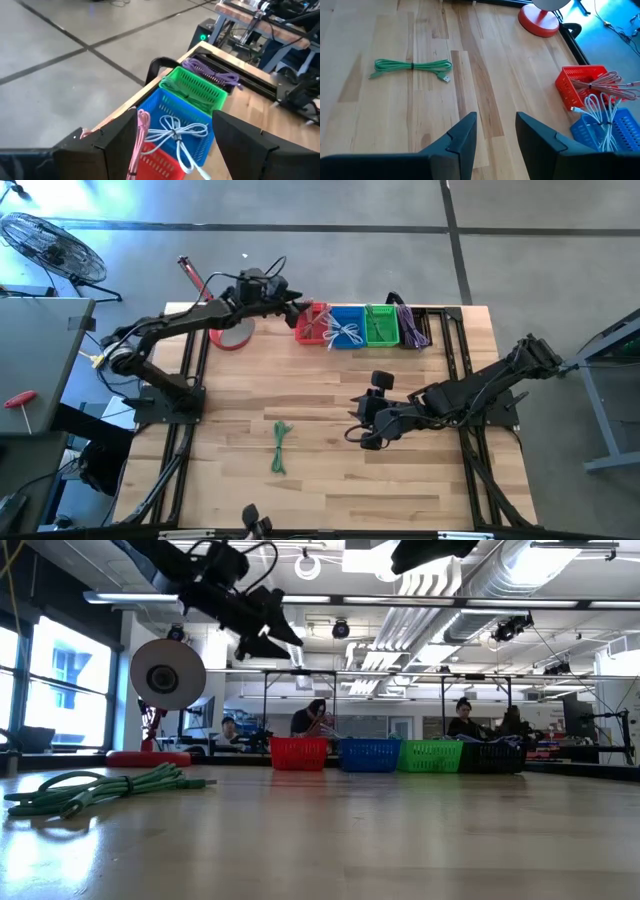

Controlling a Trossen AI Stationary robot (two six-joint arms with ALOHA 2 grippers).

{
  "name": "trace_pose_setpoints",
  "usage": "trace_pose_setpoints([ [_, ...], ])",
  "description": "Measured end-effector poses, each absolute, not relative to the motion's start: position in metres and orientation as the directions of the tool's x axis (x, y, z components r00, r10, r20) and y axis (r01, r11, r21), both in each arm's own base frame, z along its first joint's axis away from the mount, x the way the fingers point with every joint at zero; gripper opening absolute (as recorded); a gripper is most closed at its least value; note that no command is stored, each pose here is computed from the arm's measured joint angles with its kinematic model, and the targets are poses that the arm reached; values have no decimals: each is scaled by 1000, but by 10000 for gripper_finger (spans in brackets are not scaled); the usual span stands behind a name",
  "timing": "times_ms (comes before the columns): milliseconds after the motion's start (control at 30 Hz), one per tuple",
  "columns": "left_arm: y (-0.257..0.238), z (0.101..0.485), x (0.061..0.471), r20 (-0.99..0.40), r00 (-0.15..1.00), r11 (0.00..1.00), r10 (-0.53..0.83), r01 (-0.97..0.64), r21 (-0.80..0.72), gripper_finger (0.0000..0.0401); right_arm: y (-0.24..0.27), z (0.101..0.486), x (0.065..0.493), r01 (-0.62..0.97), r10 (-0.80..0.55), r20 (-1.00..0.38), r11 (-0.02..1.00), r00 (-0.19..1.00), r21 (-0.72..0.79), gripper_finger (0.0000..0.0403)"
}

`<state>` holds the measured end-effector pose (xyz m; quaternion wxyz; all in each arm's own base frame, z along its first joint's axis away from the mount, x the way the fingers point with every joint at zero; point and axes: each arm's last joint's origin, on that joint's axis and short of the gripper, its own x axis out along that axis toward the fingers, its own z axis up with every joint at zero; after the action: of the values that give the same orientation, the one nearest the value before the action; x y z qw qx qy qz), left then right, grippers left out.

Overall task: Pick & Place USB Port
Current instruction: Put the green charger cable into the green bin

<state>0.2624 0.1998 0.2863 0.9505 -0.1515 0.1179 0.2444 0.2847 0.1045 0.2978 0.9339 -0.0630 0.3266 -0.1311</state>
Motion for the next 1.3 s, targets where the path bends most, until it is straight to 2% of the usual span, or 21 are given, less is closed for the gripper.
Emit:
trace_pose_setpoints([
  [200,178,309,247,-305,863,868,402,-466,-174,253,104,297,284,207,-287,-599,958,748,-199,129],
  [300,156,323,238,-315,878,909,361,-406,-92,253,104,296,283,212,-289,-606,957,741,-197,129],
  [433,114,336,218,-397,884,969,246,-239,69,253,104,295,282,210,-294,-619,956,729,-206,129],
  [567,69,337,195,-532,837,966,124,20,256,253,103,295,282,211,-296,-618,955,728,-209,129],
  [667,35,336,184,-597,801,923,53,188,335,253,102,295,282,211,-299,-619,954,726,-214,129],
  [800,-2,333,181,-641,767,854,32,311,416,253,101,295,283,218,-303,-618,953,725,-211,129],
  [967,-44,324,188,-672,740,694,-26,497,521,253,100,297,285,239,-296,-606,955,738,-175,129],
  [1200,-101,294,215,-735,666,523,-126,674,521,253,101,299,288,250,-263,-592,962,762,-107,129],
  [1300,-120,273,224,-794,596,403,-120,760,510,253,100,300,290,258,-249,-589,964,769,-70,129],
])
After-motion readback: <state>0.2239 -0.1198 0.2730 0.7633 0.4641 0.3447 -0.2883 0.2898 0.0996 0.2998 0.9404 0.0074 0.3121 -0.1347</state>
